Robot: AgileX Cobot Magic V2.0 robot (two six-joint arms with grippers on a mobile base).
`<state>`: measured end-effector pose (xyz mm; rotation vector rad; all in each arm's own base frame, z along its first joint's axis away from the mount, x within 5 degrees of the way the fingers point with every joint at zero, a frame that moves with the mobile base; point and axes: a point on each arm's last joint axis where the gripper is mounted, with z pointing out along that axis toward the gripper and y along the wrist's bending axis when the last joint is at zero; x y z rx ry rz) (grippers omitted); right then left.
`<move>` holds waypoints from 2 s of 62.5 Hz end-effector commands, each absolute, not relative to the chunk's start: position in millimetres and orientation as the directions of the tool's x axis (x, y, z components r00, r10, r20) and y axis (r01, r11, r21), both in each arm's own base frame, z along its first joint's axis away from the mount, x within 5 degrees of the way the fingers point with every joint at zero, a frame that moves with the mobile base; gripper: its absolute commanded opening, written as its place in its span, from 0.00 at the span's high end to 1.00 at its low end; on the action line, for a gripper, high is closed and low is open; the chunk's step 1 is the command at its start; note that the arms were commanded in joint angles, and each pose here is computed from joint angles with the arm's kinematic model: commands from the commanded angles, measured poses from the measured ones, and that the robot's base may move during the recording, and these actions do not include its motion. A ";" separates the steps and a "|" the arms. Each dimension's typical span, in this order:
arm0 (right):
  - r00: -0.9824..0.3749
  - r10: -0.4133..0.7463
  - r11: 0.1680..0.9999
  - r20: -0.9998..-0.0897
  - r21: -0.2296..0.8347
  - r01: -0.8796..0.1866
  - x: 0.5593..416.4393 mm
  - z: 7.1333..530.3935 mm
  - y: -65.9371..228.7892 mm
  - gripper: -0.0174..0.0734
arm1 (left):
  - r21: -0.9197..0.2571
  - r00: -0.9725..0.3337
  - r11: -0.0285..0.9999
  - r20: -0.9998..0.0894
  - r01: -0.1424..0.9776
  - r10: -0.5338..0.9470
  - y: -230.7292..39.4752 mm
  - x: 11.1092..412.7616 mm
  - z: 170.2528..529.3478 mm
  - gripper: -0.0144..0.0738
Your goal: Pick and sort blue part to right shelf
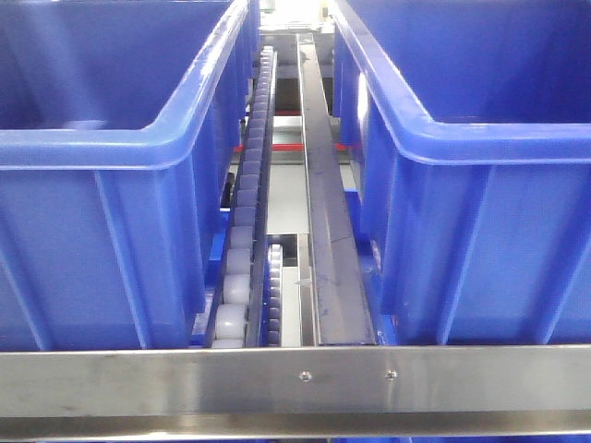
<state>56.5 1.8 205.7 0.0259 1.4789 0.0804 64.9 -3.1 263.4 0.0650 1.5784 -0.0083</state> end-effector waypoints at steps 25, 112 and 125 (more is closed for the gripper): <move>0.224 0.067 0.997 -0.972 0.059 -0.042 52.0 222.5 1.5 0.75 | -0.052 0.187 0.997 -0.980 0.061 -0.063 -2.7 53.9 214.2 0.68; 0.224 0.067 0.997 -0.972 0.059 -0.042 52.0 222.5 1.5 0.75 | -0.040 0.195 0.998 -0.979 0.055 -0.050 -2.2 53.7 214.9 0.68; 0.224 0.067 0.997 -0.972 0.059 -0.042 52.0 222.5 1.5 0.75 | -0.040 0.195 0.998 -0.979 0.055 -0.050 -2.2 53.7 214.9 0.68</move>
